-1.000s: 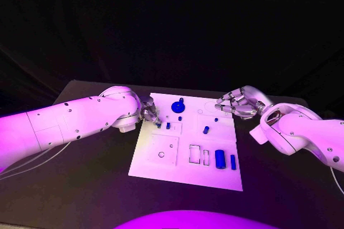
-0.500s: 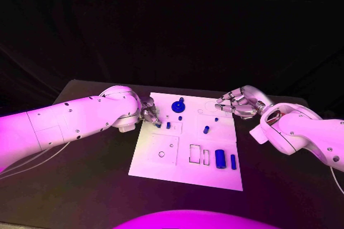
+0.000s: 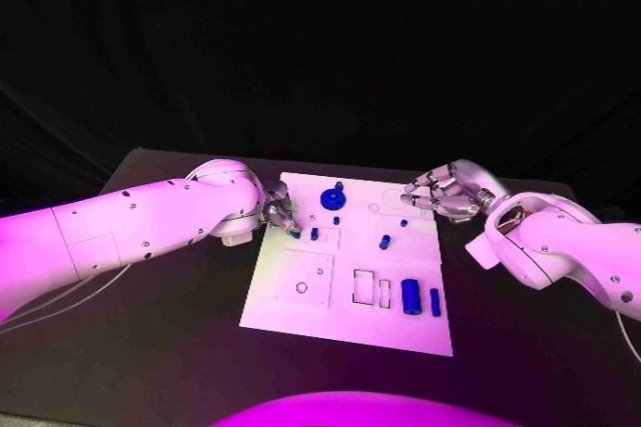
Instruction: Assemble the parts on the task board
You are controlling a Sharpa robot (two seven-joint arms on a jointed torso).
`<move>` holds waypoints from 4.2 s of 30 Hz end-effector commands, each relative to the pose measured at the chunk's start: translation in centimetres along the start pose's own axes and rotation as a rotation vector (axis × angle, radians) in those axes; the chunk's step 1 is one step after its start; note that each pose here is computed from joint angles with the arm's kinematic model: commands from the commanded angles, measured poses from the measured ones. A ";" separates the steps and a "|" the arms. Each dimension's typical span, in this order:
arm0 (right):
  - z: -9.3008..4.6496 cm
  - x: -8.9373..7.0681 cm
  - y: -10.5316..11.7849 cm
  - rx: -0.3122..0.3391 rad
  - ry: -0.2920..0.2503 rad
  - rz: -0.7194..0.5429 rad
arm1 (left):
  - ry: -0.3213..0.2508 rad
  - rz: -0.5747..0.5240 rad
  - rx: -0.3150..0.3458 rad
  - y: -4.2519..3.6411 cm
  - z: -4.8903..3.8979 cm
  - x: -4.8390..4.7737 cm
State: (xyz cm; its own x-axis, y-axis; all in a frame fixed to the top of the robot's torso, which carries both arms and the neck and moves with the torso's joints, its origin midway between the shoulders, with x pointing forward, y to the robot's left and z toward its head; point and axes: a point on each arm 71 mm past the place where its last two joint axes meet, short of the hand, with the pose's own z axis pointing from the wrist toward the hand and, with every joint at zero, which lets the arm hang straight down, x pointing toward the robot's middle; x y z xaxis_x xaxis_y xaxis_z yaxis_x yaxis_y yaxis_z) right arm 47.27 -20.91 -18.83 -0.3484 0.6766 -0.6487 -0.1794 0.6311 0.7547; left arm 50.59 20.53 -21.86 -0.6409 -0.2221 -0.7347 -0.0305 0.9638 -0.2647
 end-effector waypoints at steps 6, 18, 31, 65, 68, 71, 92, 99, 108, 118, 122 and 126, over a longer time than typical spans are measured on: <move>0.0 0.1 0.0 -0.009 0.009 -0.002 | 0.041 0.013 0.009 -0.25 0.07 0.51; 0.0 0.1 0.1 -0.010 0.007 -0.002 | 0.054 0.017 -0.007 -0.33 0.18 0.62; 0.0 0.1 0.1 -0.011 0.007 -0.002 | 0.035 0.011 -0.029 -0.37 0.44 0.48; 0.0 0.1 0.0 -0.011 0.004 -0.001 | 0.004 -0.039 -0.041 -0.05 0.41 0.23; 0.0 0.1 0.0 -0.011 0.004 0.000 | -0.017 -0.079 -0.029 0.03 0.12 -0.06; 0.0 0.1 -0.1 -0.010 0.003 0.001 | -0.047 -0.136 -0.009 0.12 -0.26 -0.56; 0.1 0.0 -0.2 -0.019 -0.014 0.018 | -0.333 -0.055 0.489 -4.94 -1.06 -0.88; 0.1 0.0 -0.1 -0.026 -0.016 0.026 | -0.368 0.116 0.522 -6.04 -0.12 -0.01; 0.2 0.1 -0.1 -0.029 -0.014 0.038 | -0.330 0.237 0.492 -6.98 1.13 1.21; 0.2 0.1 0.0 -0.031 -0.016 0.043 | -0.295 0.274 0.440 -7.37 1.81 1.67; 0.3 0.2 0.0 -0.032 -0.015 0.044 | -0.295 0.275 0.434 -7.57 1.91 1.65; 0.3 0.2 0.0 -0.032 -0.015 0.044 | -0.290 0.278 0.429 -7.63 2.04 1.64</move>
State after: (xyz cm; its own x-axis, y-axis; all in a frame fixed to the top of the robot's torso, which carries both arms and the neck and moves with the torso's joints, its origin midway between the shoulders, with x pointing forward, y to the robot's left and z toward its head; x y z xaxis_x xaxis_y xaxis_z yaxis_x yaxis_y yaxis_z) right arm 47.49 -20.76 -19.02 -0.3426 0.7085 -0.6170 -0.1829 0.5938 0.7835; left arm 51.35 12.61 -22.18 -0.3346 -0.0906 -0.9380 0.4589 0.8537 -0.2461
